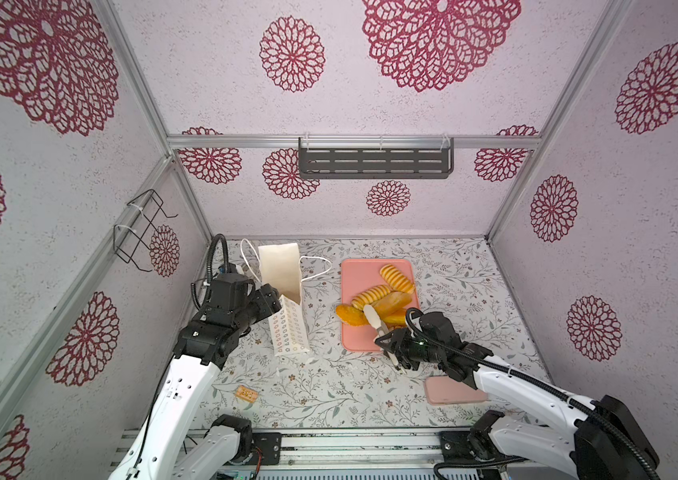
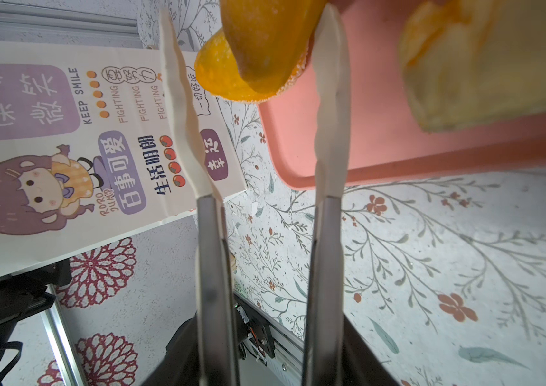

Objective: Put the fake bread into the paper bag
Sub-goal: 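Lower the right tongs onto the long golden loaf and pinch its end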

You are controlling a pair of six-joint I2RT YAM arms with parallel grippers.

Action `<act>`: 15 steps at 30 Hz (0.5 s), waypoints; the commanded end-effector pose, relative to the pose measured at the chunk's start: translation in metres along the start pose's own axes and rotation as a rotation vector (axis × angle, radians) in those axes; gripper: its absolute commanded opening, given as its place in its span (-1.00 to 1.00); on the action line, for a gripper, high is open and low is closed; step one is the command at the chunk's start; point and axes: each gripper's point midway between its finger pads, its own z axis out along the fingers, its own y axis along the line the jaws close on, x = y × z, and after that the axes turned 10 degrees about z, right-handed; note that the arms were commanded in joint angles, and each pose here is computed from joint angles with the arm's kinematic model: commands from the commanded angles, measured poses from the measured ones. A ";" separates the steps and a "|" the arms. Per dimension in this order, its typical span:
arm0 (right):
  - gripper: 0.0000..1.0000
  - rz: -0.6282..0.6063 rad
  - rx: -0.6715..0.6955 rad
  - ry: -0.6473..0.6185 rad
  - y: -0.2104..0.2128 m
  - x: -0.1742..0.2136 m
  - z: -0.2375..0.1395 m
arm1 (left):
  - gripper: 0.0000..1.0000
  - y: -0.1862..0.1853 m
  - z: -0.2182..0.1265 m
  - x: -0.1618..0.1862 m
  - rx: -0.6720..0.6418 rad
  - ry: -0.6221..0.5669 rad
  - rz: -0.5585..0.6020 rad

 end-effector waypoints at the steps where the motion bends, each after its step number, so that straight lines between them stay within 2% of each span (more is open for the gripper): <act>1: -0.01 -0.020 -0.093 -0.010 0.027 -0.006 -0.001 | 0.63 0.000 0.002 -0.002 0.003 -0.010 -0.008; 8: -0.11 -0.019 -0.091 -0.022 0.029 -0.018 0.004 | 0.62 0.000 0.002 -0.003 0.003 -0.010 -0.006; 15: -0.43 -0.021 -0.083 -0.017 0.026 -0.017 0.004 | 0.63 0.001 0.001 -0.003 0.000 -0.011 -0.003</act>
